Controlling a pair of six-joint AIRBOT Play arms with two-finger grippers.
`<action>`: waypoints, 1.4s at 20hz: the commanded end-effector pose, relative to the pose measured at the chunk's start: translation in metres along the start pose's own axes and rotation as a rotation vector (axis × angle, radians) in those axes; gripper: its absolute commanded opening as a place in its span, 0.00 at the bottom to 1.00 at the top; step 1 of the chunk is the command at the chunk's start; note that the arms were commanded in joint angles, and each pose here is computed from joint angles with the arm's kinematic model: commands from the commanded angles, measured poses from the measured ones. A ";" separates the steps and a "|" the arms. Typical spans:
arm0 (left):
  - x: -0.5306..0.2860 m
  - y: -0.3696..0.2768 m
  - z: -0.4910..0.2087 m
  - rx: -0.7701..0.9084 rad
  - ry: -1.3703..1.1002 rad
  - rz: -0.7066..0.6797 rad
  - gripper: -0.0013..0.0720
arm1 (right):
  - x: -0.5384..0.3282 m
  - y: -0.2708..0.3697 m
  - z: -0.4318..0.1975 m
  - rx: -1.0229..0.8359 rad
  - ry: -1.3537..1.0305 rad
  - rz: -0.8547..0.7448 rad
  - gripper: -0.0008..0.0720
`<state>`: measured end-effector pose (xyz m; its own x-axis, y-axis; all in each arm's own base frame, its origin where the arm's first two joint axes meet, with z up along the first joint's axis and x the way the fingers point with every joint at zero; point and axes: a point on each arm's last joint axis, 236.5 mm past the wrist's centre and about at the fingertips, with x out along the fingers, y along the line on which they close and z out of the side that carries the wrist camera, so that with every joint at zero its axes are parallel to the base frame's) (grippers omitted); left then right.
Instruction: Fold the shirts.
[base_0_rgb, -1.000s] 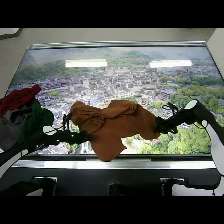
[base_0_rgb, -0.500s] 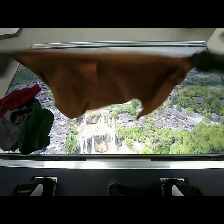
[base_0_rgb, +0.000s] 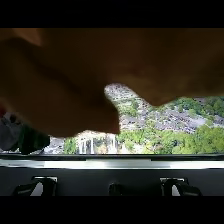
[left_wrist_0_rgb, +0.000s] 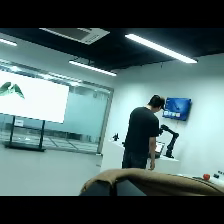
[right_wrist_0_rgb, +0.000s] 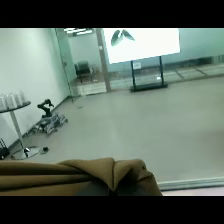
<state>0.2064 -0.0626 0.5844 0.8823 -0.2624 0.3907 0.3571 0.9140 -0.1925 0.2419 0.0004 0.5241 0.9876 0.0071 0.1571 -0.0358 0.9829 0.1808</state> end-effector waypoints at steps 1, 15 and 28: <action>0.025 0.036 -0.040 0.016 0.144 0.067 0.06 | 0.023 -0.019 -0.061 0.011 0.243 -0.059 0.07; 0.047 0.179 -0.606 -0.472 1.384 0.098 0.06 | 0.201 -0.060 -0.530 0.567 1.320 -0.044 0.08; -0.082 0.172 -0.583 -0.654 1.738 0.107 0.70 | 0.065 -0.200 -0.467 0.440 1.623 -0.340 0.84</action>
<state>0.4288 -0.0771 0.0085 0.1562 -0.5911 -0.7913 0.0025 0.8014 -0.5981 0.4567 -0.0663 0.0534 0.3030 0.3133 -0.9000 0.3418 0.8459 0.4095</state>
